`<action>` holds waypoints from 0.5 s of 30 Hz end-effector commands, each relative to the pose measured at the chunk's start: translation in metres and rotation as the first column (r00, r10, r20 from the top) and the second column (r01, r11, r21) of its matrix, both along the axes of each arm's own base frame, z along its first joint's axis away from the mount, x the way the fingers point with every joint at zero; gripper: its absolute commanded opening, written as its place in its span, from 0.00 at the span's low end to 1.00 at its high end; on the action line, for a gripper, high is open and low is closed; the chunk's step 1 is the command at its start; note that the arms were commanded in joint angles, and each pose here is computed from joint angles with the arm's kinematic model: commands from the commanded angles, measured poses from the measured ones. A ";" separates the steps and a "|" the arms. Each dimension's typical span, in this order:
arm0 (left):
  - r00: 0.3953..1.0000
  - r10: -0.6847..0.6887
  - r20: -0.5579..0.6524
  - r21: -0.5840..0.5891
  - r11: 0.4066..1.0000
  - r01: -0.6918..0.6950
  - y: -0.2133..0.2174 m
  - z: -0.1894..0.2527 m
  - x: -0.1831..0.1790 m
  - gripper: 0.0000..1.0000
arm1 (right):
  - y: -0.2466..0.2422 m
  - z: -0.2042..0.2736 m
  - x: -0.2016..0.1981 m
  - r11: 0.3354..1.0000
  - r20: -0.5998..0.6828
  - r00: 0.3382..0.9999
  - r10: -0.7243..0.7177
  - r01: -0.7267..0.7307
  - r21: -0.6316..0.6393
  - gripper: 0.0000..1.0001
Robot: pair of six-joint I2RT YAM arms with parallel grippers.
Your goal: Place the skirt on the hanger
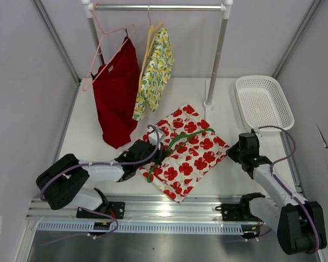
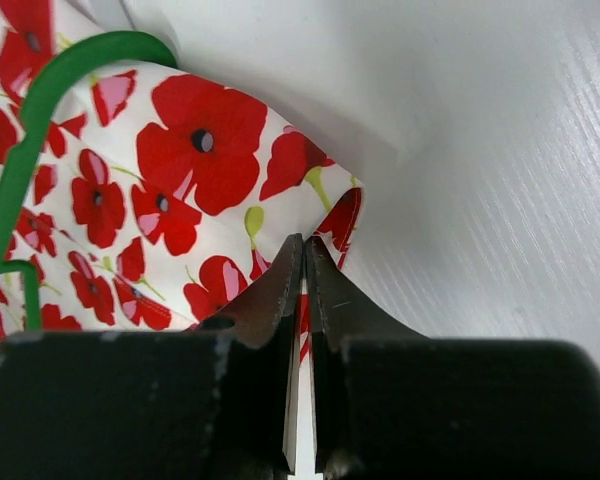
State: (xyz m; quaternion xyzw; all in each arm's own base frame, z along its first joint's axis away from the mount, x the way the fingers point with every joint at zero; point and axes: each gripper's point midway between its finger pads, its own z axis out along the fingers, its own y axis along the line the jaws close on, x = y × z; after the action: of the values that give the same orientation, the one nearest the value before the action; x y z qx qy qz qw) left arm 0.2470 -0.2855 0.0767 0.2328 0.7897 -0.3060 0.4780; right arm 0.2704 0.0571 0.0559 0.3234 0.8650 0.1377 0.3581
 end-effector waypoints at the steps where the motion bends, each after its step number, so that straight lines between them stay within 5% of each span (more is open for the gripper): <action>1: 0.996 0.087 -0.009 0.063 0.994 -0.087 0.018 -0.016 0.004 0.00 | -0.011 0.007 -0.006 0.999 0.017 1.000 -0.026 0.027 -0.037 0.04; 15: 0.984 0.176 0.029 0.063 0.982 -0.178 0.030 -0.007 0.016 0.00 | -0.016 0.014 -0.025 0.998 0.018 1.000 -0.022 0.023 -0.059 0.05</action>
State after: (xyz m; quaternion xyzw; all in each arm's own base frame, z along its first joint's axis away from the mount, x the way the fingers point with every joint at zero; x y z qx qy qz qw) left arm 0.2537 -0.2780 0.0776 0.2074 0.7962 -0.2854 0.4916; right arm 0.2526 0.0508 0.0724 0.3226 0.8585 0.1367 0.3745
